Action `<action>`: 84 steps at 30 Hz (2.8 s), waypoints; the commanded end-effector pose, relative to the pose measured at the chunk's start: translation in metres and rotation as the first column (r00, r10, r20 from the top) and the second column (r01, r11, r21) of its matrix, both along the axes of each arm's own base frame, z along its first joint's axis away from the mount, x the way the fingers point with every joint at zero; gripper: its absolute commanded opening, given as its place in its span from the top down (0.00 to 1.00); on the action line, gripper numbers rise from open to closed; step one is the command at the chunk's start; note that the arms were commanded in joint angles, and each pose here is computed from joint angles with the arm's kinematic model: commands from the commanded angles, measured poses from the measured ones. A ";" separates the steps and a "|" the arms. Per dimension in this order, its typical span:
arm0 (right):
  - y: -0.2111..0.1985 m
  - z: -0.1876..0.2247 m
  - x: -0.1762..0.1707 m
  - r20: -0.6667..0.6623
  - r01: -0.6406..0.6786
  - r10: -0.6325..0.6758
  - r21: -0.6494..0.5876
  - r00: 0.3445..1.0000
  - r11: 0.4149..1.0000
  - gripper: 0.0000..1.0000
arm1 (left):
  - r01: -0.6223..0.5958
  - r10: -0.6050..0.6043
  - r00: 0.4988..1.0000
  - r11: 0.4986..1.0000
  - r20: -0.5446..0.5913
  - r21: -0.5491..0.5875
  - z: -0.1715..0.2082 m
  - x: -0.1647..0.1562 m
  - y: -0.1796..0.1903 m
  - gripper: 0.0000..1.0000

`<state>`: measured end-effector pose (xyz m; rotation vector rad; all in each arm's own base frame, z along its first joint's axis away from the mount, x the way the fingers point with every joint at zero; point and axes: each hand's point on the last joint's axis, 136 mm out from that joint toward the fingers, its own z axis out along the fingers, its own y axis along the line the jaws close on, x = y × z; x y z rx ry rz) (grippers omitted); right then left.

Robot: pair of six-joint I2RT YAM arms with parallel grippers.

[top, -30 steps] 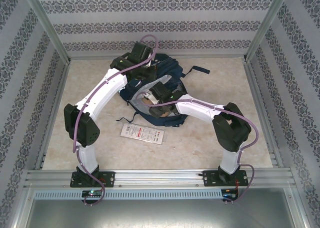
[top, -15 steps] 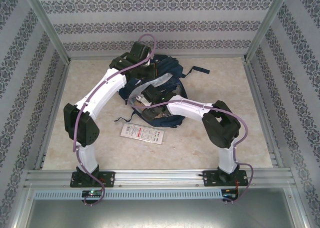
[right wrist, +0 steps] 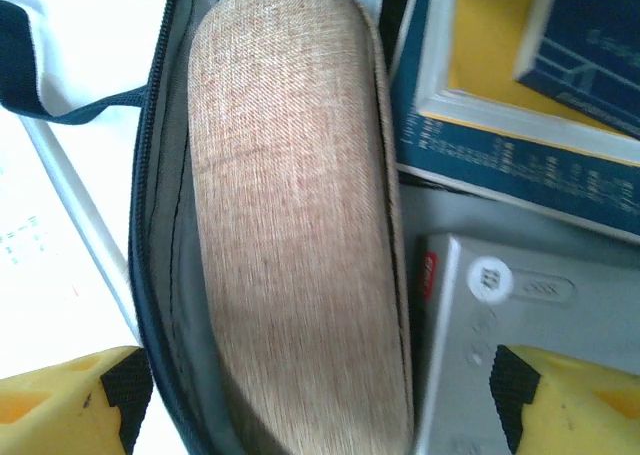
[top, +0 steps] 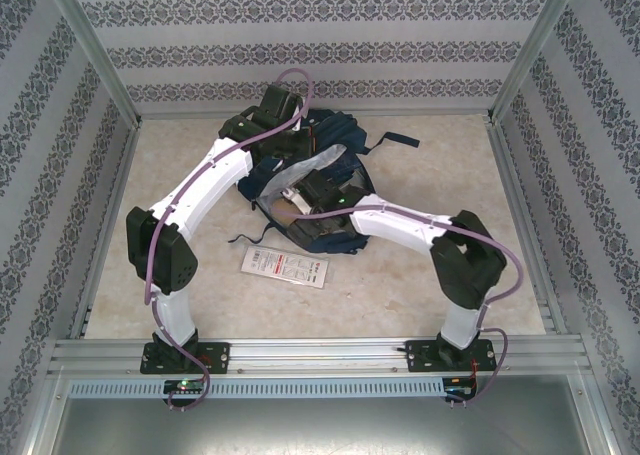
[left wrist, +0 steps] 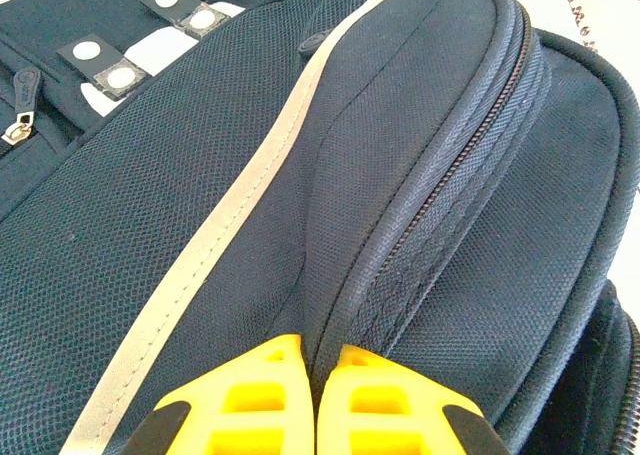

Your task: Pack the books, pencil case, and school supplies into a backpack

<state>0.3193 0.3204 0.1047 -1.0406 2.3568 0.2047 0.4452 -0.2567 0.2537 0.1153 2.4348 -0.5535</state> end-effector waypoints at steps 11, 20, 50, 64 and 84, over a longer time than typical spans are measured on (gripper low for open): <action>-0.014 0.042 -0.038 -0.006 0.119 -0.120 0.207 0.993 0.971 0.25 | -0.060 0.063 0.997 0.997 0.045 -0.048 0.012 -0.004 0.014 0.91; -0.029 0.002 -0.069 -0.161 0.282 -0.247 0.260 0.956 0.923 0.37 | -0.079 0.079 0.997 0.996 0.009 -0.031 -0.002 -0.033 0.031 0.49; -0.036 -0.081 -0.065 -0.492 0.535 -0.362 0.272 0.792 0.800 0.52 | -0.359 0.389 0.852 0.921 -0.350 0.149 -0.201 -0.211 0.116 0.77; -0.024 -0.090 -0.066 -0.543 0.522 -0.313 0.286 0.779 0.804 0.55 | -0.338 0.426 0.805 0.902 -0.414 0.269 -0.244 -0.232 0.121 0.85; 0.037 -0.058 -0.088 -0.639 0.408 -0.011 0.478 0.769 0.778 0.58 | -0.340 0.445 0.789 0.891 -0.423 0.302 -0.260 -0.240 0.127 0.88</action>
